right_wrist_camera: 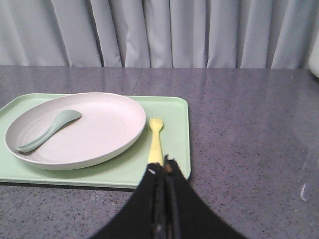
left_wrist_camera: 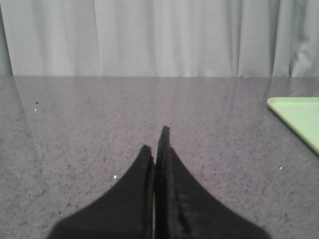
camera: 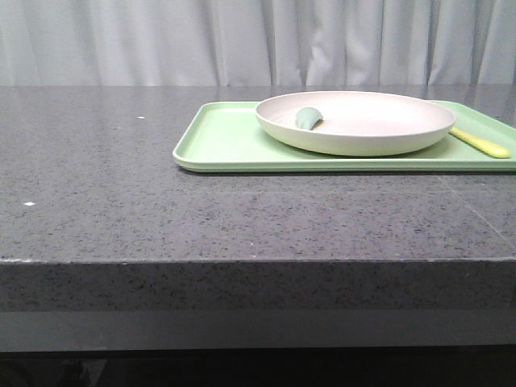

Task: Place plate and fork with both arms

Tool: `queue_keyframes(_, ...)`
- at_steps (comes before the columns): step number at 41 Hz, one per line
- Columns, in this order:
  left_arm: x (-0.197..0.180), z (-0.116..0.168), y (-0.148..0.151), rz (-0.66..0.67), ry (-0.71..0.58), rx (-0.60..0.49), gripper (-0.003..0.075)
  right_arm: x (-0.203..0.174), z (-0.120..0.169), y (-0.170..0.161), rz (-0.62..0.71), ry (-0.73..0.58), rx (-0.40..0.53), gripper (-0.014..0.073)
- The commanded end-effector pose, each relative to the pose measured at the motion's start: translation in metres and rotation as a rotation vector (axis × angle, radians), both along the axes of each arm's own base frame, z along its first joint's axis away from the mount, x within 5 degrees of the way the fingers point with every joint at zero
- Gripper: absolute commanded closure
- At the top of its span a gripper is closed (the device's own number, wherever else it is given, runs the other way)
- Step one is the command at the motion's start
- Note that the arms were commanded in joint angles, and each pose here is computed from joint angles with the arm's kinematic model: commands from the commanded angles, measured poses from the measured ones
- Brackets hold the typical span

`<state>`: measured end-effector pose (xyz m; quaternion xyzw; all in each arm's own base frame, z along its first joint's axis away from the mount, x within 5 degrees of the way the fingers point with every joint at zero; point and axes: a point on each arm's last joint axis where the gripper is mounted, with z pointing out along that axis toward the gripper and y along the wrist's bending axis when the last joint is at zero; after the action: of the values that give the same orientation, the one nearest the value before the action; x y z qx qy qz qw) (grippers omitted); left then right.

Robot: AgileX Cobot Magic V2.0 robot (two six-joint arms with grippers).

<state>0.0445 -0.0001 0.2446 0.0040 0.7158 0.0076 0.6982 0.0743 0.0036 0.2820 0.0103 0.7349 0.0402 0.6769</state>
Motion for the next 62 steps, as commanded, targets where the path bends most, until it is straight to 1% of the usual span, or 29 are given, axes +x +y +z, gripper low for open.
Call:
queue_keyframes(1,-0.001,0.004,0.001,0.022,-0.119,-0.010,0.0738,0.000,0.017,-0.001,-0.012,-0.110,-0.006,0.0713)
queue_keyframes(9,0.008,-0.027,0.002,0.032,-0.117,-0.011,0.0738,0.000,0.017,-0.001,-0.012,-0.110,-0.006,0.0713)
queue_keyframes(12,0.010,-0.035,0.002,0.033,-0.121,-0.011,0.0738,0.000,0.017,-0.001,-0.012,-0.110,-0.006,0.0713)
queue_keyframes(13,0.010,-0.036,0.002,0.033,-0.098,-0.011,0.0738,0.000,0.017,-0.001,-0.012,-0.110,-0.006,0.0713)
queue_keyframes(62,0.010,-0.036,0.002,0.033,-0.094,-0.011,0.0738,0.000,0.017,-0.001,-0.012,-0.110,-0.006,0.0713)
